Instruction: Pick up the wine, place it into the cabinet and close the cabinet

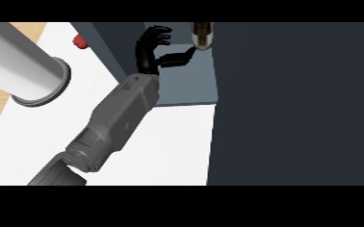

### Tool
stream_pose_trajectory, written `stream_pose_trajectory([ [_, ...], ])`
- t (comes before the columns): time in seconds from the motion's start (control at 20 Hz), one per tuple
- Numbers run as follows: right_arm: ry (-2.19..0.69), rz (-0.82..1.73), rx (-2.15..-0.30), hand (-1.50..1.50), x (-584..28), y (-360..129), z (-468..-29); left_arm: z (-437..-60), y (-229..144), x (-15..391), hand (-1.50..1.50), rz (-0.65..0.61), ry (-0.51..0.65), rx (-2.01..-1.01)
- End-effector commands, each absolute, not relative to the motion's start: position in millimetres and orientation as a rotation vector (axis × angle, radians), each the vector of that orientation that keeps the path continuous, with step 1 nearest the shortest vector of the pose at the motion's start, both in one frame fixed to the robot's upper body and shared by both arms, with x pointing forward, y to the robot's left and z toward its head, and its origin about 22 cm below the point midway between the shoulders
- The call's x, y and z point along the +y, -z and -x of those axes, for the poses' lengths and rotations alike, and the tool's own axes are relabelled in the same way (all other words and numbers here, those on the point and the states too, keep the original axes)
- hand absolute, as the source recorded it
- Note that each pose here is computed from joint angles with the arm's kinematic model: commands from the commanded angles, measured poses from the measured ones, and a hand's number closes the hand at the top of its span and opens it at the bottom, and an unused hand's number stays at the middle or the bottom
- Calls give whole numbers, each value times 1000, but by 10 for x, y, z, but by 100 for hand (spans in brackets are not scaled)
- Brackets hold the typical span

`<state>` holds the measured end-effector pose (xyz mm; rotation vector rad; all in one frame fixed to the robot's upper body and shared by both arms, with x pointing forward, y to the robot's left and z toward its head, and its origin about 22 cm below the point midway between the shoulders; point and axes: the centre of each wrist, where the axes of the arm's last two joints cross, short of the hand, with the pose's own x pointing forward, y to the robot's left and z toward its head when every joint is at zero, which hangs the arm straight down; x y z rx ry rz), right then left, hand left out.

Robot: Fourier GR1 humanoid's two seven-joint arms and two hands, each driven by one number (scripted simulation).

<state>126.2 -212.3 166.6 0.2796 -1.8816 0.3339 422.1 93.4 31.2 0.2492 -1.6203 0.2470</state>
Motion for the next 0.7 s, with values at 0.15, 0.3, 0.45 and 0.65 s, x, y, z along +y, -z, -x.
stream_pose_trajectory([
  [0.15,-304,-376,-1930,-150,-2144,-1858,-1053,-4340,-395,1053,-150,-455,-151,-1634],
  [0.3,-318,-397,-1923,-150,-2167,-1880,-1062,-4401,-455,1228,-150,-434,-142,-1620],
  [0.45,-312,-377,-1925,-150,-2171,-1902,-1008,-4354,-355,1172,-150,-478,-148,-1600],
  [0.65,-328,-406,-1932,-150,-2099,-1890,-1091,-4366,-377,1146,-150,-541,-152,-1598],
])
